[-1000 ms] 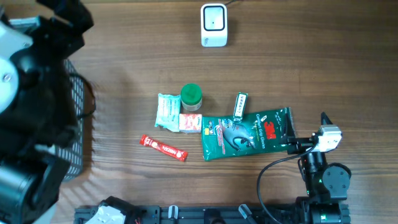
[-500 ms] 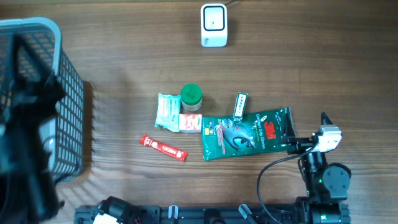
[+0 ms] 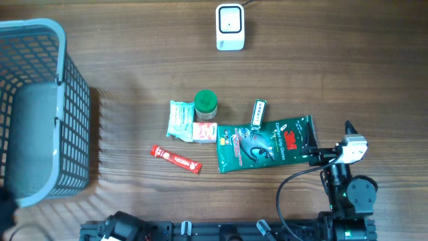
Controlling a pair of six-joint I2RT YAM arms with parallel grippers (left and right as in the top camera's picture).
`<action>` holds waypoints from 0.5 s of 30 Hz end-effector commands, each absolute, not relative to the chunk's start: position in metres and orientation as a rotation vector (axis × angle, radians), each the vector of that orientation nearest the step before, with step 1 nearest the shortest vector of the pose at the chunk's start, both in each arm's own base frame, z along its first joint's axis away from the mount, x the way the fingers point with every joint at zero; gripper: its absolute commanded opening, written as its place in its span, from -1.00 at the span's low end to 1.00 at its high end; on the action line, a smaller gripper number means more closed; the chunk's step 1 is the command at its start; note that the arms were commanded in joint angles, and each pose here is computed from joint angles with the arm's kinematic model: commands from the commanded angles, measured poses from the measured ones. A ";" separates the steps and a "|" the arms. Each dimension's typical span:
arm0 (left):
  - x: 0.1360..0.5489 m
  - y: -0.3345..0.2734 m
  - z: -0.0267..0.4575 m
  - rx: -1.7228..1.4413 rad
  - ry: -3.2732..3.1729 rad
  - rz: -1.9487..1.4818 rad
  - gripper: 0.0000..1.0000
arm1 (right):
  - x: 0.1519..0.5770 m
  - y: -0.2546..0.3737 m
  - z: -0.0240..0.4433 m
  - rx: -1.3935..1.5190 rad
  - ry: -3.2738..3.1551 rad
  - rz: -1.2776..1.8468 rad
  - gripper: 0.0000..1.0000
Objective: Scan the item barcode
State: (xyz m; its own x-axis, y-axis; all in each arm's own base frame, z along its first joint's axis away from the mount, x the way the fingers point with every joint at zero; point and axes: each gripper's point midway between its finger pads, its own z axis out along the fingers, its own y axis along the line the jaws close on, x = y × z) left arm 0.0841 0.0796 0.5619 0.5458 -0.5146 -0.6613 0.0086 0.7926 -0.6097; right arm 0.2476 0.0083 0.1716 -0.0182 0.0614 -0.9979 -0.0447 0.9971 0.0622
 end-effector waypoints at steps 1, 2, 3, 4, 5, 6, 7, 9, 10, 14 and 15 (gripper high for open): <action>0.059 0.088 0.562 -0.610 0.894 -0.308 1.00 | 0.247 0.008 0.173 0.009 1.580 0.078 0.99; 0.051 0.091 0.562 -0.623 0.872 -0.295 1.00 | 0.247 0.008 0.173 0.009 1.580 0.078 0.99; 0.045 0.092 0.563 -0.624 0.857 -0.288 1.00 | 0.247 0.008 0.173 0.009 1.580 0.078 0.99; 0.043 0.091 0.564 -0.615 0.851 -0.287 1.00 | 0.247 0.008 0.173 0.009 1.580 0.078 0.99; 0.040 0.089 0.565 -0.600 0.845 -0.291 1.00 | 0.247 0.008 0.173 0.009 1.580 0.078 1.00; 0.038 0.087 0.566 -0.587 0.843 -0.295 1.00 | 0.247 0.008 0.173 0.009 1.580 0.078 0.99; 0.035 0.083 0.567 -0.561 0.841 -0.304 1.00 | 0.247 0.008 0.173 0.009 1.580 0.078 0.99; 0.030 0.078 0.568 -0.531 0.835 -0.315 1.00 | 0.247 0.008 0.173 0.009 1.580 0.078 0.99; 0.026 0.079 0.568 -0.531 0.826 -0.315 1.00 | 0.247 0.008 0.173 0.009 1.580 0.078 1.00; -0.001 0.086 0.566 -0.537 0.771 -0.272 1.00 | 0.247 0.008 0.173 0.009 1.580 0.078 0.99; -0.009 0.088 0.565 -0.548 0.752 -0.262 1.00 | 0.247 0.008 0.173 0.009 1.580 0.078 0.99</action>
State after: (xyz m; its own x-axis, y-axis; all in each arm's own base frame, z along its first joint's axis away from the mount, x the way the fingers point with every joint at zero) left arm 0.0198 0.0860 0.5668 0.6616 -0.4503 -0.5996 0.0313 0.8155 -0.5778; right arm 0.2476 0.0083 0.1717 -0.0179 0.0614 -0.9980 -0.0447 0.9971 0.0622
